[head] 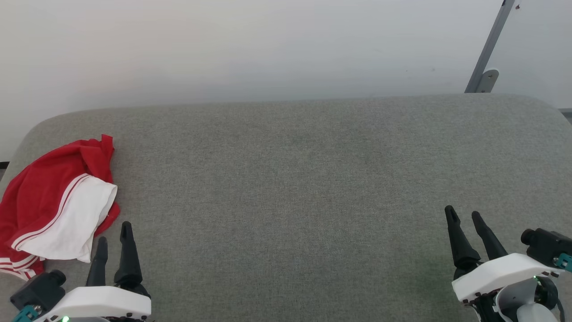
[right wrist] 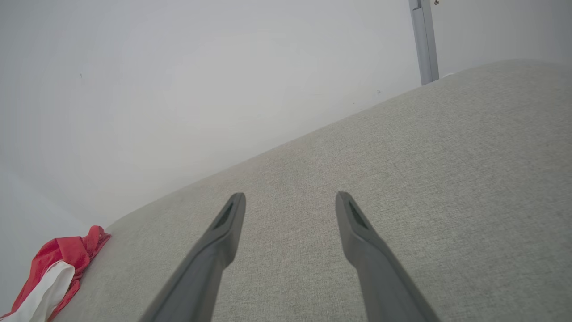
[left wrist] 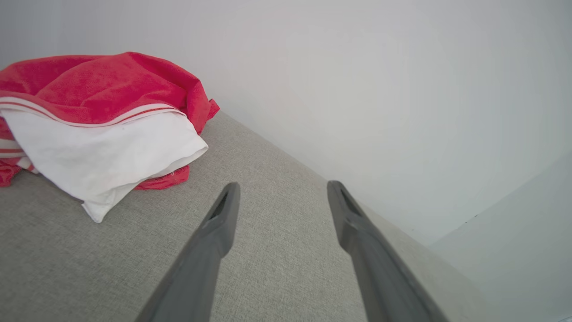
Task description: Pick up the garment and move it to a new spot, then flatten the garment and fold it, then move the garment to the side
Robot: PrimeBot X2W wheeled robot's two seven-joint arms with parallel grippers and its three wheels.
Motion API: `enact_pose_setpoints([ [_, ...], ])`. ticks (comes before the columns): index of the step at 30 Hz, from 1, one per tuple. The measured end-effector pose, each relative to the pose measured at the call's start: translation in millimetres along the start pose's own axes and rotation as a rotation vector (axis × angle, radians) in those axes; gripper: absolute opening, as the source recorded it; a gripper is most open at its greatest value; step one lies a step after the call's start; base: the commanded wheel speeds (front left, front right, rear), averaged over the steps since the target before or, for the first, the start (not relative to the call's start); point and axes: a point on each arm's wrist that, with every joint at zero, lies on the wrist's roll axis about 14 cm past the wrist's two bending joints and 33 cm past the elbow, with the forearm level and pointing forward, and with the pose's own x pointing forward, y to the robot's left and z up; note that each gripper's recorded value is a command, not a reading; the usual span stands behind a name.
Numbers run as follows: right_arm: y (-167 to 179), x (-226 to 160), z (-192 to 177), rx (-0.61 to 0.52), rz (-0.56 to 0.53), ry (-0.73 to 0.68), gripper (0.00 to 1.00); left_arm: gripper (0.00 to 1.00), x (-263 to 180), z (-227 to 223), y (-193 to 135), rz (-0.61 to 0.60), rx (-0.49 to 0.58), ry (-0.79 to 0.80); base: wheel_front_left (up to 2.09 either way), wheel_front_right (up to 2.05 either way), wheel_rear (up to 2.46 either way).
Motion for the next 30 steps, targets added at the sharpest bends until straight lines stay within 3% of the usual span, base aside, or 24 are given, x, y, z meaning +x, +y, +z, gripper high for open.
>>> enact_pose_setpoints([
  [30,11.4,1.4,8.5,-0.273,0.056,-0.035,1.0,1.0,-3.5,13.3,-13.3,-0.076,0.256,-0.08,0.0,0.0,0.0],
])
